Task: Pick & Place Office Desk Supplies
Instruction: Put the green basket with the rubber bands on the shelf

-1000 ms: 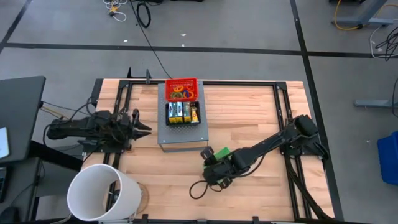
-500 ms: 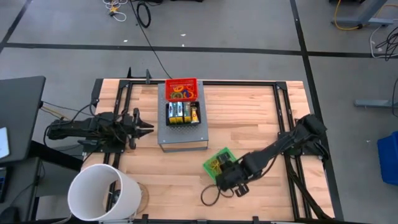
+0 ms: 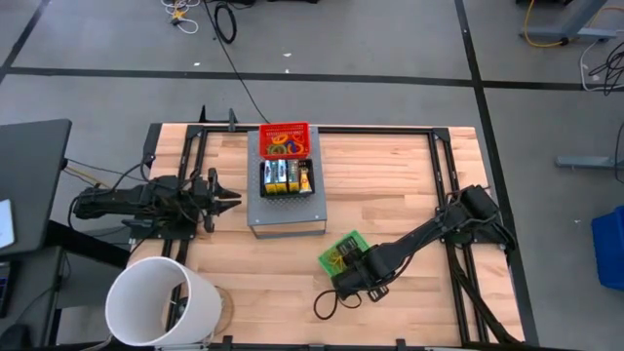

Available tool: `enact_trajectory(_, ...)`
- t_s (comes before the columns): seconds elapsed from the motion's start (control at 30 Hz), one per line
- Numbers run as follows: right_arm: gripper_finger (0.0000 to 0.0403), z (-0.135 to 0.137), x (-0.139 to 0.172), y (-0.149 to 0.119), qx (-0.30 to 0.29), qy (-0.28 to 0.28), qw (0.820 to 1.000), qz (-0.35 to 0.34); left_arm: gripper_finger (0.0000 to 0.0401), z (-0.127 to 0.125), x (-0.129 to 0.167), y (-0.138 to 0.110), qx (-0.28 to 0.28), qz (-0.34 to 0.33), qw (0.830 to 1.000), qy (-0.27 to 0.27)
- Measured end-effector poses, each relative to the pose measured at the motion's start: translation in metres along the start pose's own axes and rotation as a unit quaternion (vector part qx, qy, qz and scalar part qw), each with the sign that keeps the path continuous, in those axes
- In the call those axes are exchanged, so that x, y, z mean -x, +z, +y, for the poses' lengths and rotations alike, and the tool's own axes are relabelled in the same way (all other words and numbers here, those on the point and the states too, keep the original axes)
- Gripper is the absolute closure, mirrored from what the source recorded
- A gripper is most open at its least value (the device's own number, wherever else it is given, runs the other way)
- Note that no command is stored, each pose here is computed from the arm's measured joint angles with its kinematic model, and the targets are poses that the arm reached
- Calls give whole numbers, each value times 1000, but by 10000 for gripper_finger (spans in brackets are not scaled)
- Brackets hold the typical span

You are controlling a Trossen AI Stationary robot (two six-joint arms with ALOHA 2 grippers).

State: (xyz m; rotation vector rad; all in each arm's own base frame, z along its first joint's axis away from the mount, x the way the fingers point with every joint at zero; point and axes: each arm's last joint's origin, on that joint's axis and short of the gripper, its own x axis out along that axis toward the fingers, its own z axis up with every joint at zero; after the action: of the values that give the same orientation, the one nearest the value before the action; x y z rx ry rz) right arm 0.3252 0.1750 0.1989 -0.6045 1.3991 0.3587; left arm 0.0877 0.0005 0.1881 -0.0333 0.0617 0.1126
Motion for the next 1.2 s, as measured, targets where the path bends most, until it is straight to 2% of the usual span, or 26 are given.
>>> enact_trajectory(0.27, 215, 3, -20, 3, 19, 19, 999, 31, 317, 0, 0, 0, -2, 1, 1000, 0)
enact_trajectory(0.73, 215, 3, -13, -7, 9, -4, 997, 74, 317, 0, 0, 0, -1, 0, 1000, 0)
enact_trajectory(0.87, 215, 6, -13, -4, 14, -23, 998, 62, 317, 0, 0, 0, -1, 0, 1000, 1)
enact_trajectory(1.2, 215, 1, -14, 3, 19, -26, 999, 20, 317, 0, 0, 0, -2, 0, 1000, 1)
